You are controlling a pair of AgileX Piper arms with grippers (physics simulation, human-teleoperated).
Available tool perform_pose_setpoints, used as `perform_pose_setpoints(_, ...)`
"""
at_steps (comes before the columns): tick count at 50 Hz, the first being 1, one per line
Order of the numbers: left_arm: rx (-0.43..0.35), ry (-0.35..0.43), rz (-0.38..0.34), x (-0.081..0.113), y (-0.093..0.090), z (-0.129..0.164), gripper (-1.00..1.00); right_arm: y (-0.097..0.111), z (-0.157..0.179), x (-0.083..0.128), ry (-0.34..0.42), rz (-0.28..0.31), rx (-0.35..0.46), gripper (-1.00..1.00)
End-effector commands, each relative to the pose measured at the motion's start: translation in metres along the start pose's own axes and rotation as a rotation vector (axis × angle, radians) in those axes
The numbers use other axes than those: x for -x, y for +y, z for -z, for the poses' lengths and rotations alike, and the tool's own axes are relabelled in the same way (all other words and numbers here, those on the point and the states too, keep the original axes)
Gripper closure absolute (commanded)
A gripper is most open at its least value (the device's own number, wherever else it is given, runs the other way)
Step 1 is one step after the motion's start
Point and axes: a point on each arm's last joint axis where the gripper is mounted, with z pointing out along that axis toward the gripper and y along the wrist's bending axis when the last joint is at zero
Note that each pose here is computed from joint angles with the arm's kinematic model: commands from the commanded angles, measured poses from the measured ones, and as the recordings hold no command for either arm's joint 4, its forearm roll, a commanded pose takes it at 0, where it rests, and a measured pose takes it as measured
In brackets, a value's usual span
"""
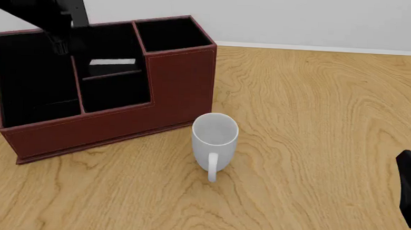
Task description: Pick up the book and place it in the front compartment of the caddy.
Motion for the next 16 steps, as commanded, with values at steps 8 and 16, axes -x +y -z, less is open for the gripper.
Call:
perform_pose_setpoints(8, 0.019, -0.008, 0.006, 0.006, 0.007, 0.020, -1.00, 0.000, 0.000, 0.000, 0.000, 0.000, 0.000, -1.00)
perform_pose_setpoints(16, 0.027, -0.028, 0.020, 0.014, 0.009, 0.046, -1.00, 0.000, 0.000, 0.000, 0.000, 0.000, 0.000, -1.00)
